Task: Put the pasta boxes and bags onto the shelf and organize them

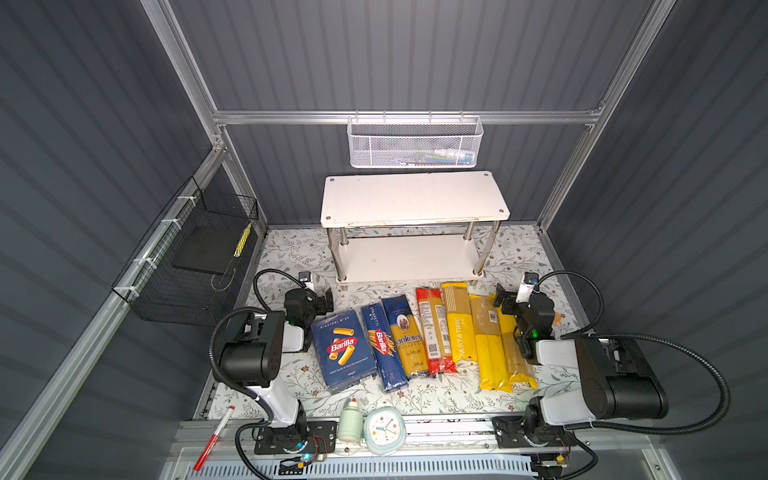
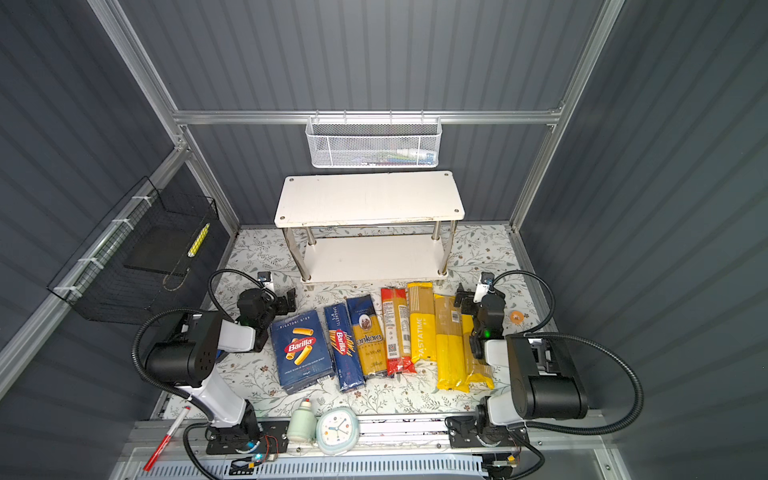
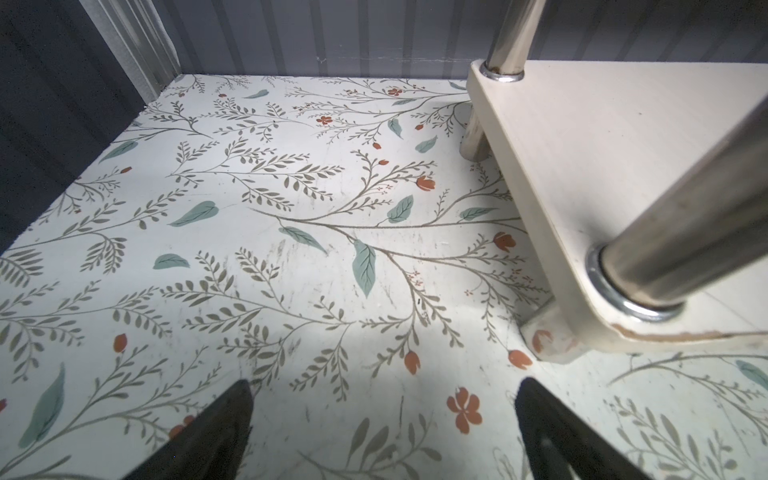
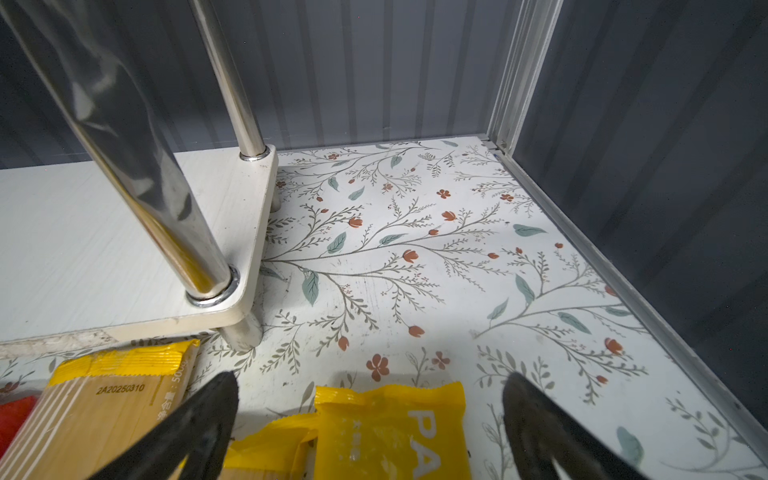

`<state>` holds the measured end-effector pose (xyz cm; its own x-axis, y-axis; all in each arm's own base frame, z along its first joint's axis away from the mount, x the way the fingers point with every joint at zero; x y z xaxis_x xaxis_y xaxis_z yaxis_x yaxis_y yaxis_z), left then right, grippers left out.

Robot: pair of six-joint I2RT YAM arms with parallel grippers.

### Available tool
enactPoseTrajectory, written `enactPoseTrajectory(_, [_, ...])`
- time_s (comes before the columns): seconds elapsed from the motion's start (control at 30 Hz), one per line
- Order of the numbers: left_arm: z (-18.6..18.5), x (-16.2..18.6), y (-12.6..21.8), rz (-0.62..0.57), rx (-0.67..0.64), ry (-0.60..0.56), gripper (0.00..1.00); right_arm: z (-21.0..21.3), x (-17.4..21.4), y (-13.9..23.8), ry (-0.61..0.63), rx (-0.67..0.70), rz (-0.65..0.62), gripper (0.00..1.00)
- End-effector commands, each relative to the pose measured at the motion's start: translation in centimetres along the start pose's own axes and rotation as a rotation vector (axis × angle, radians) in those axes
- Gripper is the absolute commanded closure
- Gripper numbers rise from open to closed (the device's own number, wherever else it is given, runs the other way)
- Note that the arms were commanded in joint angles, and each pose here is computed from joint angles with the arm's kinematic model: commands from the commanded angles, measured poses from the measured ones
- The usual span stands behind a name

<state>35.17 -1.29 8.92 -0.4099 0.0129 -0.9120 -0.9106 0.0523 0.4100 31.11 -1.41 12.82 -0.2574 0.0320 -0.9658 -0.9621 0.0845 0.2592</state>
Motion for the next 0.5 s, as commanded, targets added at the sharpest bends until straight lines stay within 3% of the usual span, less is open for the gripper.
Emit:
enactPoseTrajectory(0.0, [0.21,-0.30,-0.25,-0.004,-0.014,-0.020,0.01,-0.03,-0.90,-0.35,-0.008,-0.001,-0.025,0.01])
enactPoseTrajectory(0.47, [0.18,-0.30,-0.25,-0.004,-0.013,-0.020,0.01,-0.17,-0.98,-0.46,-0.017,-0.006,-0.020,0.01])
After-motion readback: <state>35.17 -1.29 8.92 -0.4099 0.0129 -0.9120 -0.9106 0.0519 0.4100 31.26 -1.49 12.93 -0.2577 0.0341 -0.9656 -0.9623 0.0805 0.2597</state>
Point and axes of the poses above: each gripper's point midway between its finger pads, its own y axis back along the fingers, its own z axis along the line the jaws close on, x = y × z, the point moved 7 cm from there along y, back along the fingers
